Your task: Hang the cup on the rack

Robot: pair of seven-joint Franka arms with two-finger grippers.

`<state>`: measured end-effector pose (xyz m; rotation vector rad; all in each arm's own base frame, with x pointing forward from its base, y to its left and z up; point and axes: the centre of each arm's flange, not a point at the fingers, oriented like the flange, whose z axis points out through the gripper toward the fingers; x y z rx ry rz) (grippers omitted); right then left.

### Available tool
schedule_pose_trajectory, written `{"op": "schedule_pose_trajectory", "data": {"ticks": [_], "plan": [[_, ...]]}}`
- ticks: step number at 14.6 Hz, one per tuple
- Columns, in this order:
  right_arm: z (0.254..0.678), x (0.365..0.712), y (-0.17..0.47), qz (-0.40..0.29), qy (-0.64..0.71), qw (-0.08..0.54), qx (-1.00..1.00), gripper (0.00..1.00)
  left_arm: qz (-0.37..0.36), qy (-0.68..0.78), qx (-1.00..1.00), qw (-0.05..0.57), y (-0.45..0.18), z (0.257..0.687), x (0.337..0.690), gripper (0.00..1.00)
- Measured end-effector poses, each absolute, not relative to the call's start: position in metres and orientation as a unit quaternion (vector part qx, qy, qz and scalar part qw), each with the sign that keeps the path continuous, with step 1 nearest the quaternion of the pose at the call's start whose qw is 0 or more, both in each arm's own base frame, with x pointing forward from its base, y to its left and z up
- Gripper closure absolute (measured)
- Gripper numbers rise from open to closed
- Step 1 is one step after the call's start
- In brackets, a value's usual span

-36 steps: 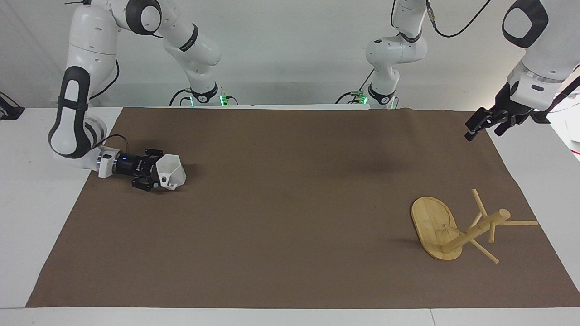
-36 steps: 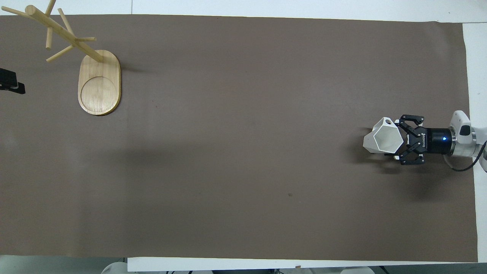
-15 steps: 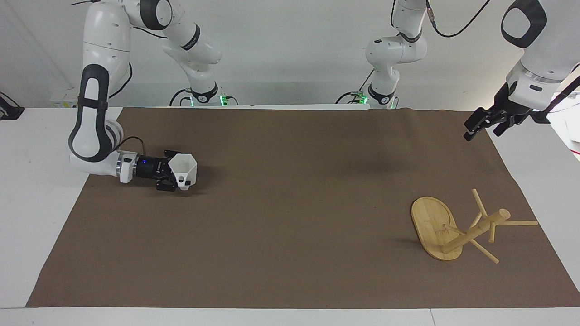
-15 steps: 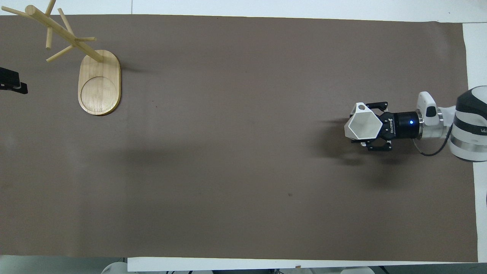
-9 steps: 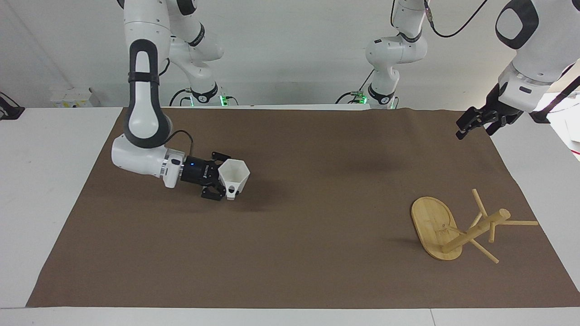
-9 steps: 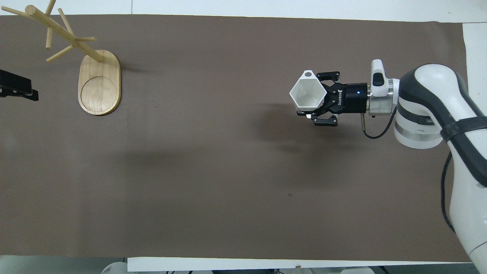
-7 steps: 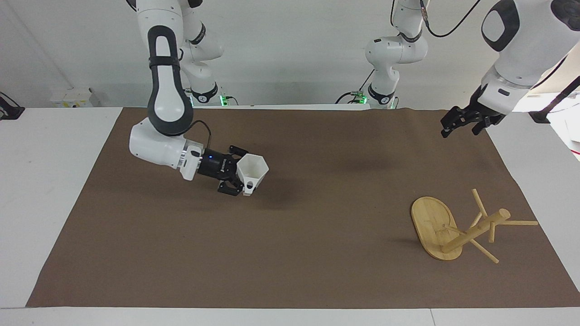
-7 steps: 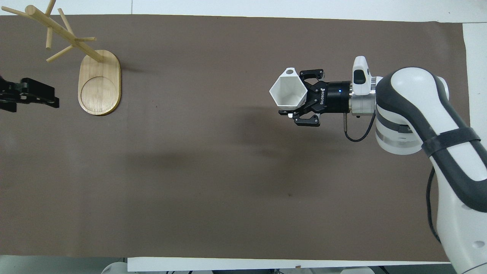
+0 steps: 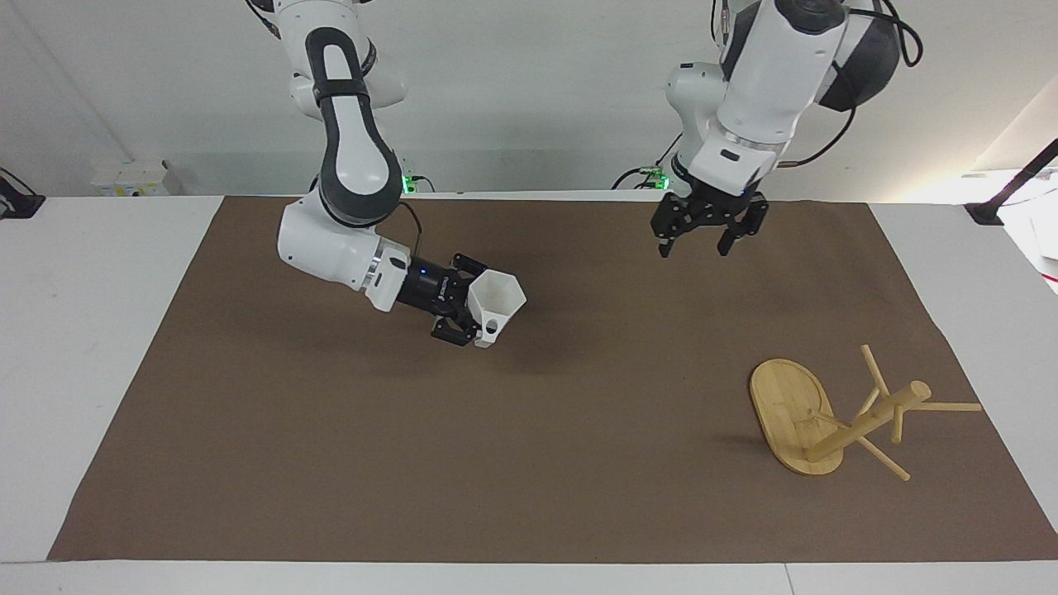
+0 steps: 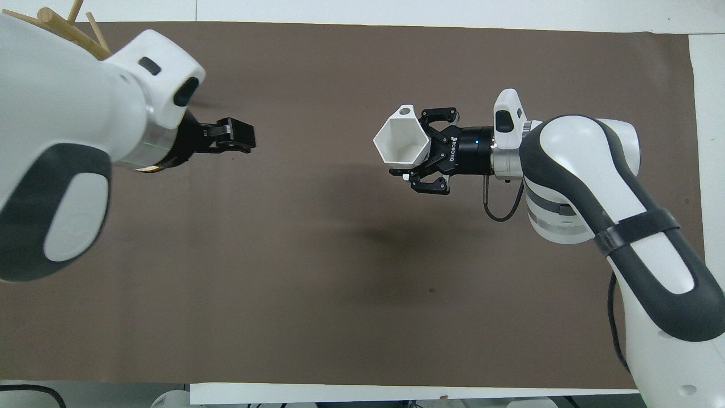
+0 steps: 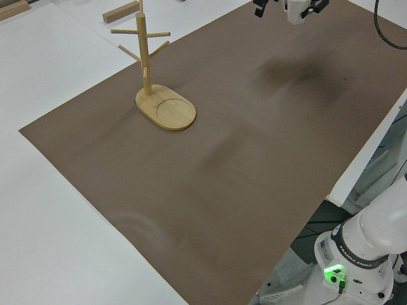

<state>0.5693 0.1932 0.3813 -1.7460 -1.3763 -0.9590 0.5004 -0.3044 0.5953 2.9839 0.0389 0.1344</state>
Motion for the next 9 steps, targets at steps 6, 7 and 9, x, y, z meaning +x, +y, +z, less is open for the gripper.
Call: {"op": "schedule_pose_trajectory", "data": {"ticks": [6, 7, 9], "plan": [[0.381, 0.551, 0.256, -0.393, -0.510, 0.320, -0.695, 0.22, 0.013, 0.055, 0.994, 0.090, -0.418, 0.552, 0.489, 0.00], [0.379, 0.548, 0.260, -0.391, -0.512, 0.319, -0.695, 0.22, 0.014, 0.057, 0.994, 0.092, -0.424, 0.551, 0.492, 0.00], [0.375, 0.546, 0.258, -0.388, -0.510, 0.317, -0.699, 0.22, 0.016, 0.061, 0.993, 0.096, -0.425, 0.553, 0.497, 0.00]]}}
